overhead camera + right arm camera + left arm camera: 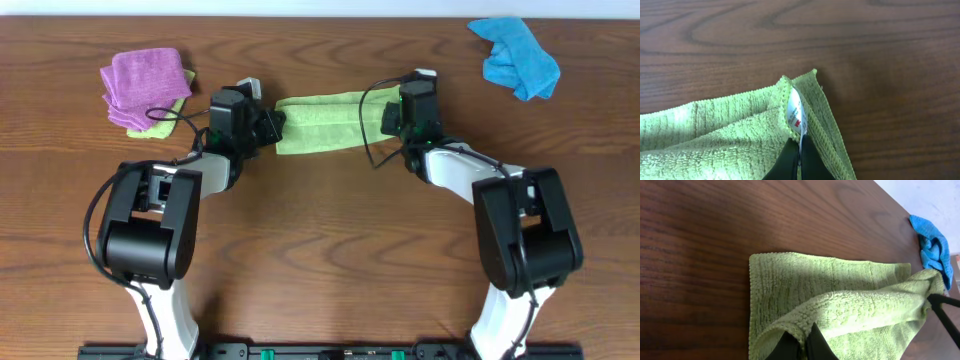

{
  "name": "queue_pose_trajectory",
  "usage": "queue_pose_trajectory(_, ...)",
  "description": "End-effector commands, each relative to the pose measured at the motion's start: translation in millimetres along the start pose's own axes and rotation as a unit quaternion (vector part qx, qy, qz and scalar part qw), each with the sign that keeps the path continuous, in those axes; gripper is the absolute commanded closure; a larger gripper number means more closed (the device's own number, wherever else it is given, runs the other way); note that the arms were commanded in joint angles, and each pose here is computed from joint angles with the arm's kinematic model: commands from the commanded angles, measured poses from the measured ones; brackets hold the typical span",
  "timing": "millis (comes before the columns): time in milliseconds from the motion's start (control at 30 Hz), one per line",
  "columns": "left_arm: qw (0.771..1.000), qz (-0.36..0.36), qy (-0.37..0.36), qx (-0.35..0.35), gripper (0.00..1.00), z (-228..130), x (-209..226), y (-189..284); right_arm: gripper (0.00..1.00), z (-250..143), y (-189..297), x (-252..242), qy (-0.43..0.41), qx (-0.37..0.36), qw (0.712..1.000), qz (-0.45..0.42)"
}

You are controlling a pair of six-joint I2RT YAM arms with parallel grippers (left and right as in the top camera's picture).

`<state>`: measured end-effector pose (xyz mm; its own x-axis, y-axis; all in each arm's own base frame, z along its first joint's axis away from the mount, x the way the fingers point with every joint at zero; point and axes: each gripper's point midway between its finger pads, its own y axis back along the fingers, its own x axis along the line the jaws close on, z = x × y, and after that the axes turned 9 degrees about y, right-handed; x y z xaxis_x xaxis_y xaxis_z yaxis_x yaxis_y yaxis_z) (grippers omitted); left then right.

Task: Fold the cloth
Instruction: 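Hold the folded strip flat between both grippers on the table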

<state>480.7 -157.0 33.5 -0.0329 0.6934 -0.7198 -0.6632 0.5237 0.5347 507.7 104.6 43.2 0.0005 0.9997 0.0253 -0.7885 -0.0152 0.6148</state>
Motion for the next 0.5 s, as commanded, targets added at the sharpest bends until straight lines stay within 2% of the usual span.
queue_pose_trajectory(0, 1.000, 0.011, -0.012, -0.007, 0.94, 3, 7, -8, 0.99, -6, -9, -10, 0.013, 0.005, 1.000, -0.014)
queue_pose_trajectory(467, 1.000, 0.016, -0.012, 0.001, 0.94, -4, 17, -16, 0.99, -8, -28, -10, 0.030, -0.023, 0.999, -0.014)
